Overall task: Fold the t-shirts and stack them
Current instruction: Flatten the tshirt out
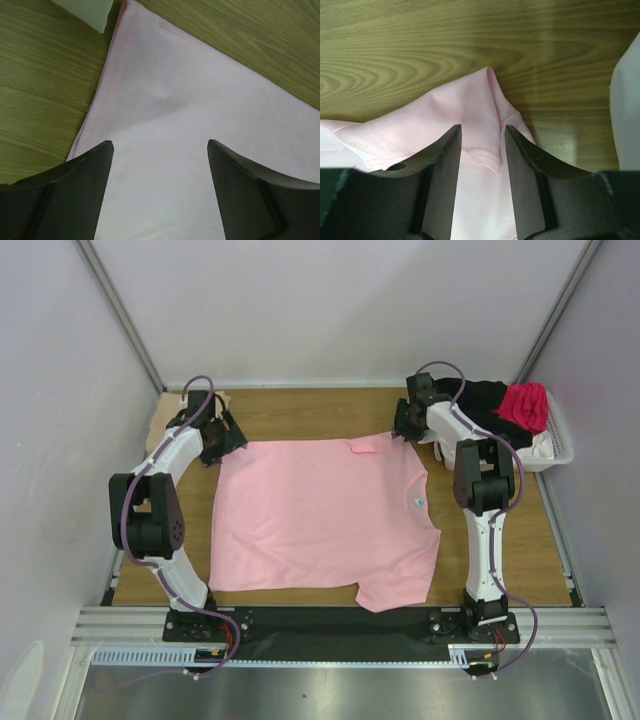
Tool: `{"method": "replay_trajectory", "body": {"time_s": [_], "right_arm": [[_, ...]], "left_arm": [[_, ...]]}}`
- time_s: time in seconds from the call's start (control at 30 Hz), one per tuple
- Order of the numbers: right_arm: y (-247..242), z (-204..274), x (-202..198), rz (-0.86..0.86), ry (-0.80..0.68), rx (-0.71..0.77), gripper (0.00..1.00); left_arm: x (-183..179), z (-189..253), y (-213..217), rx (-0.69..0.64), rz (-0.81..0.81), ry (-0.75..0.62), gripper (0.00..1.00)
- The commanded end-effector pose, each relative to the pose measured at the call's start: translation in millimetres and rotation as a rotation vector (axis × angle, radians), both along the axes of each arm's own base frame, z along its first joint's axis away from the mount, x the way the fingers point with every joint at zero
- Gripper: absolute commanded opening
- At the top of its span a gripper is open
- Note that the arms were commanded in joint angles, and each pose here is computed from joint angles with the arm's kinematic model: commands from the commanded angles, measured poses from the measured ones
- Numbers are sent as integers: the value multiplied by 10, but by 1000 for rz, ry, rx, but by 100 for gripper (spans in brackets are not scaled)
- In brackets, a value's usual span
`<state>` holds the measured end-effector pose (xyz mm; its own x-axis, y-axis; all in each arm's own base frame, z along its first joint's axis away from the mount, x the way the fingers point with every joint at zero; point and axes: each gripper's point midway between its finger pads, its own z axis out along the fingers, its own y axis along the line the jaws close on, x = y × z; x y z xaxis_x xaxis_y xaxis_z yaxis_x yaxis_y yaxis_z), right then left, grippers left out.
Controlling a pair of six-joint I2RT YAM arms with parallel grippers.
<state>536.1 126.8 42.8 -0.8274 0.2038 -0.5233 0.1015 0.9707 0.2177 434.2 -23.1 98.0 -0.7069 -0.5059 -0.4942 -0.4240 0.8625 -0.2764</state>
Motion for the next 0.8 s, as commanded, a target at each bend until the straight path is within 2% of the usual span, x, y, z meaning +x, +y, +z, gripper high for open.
{"method": "replay_trajectory", "body": {"time_s": [0.0, 0.27, 0.77], "right_arm": [[-56, 100, 173, 4, -56, -11, 45], [17, 29, 178, 25, -58, 28, 38], [71, -64, 210, 42, -55, 60, 34]], "left_arm": [[81, 61, 27, -1, -7, -35, 82], [91, 54, 22, -3, -10, -35, 82], [96, 87, 28, 1, -11, -36, 82]]}}
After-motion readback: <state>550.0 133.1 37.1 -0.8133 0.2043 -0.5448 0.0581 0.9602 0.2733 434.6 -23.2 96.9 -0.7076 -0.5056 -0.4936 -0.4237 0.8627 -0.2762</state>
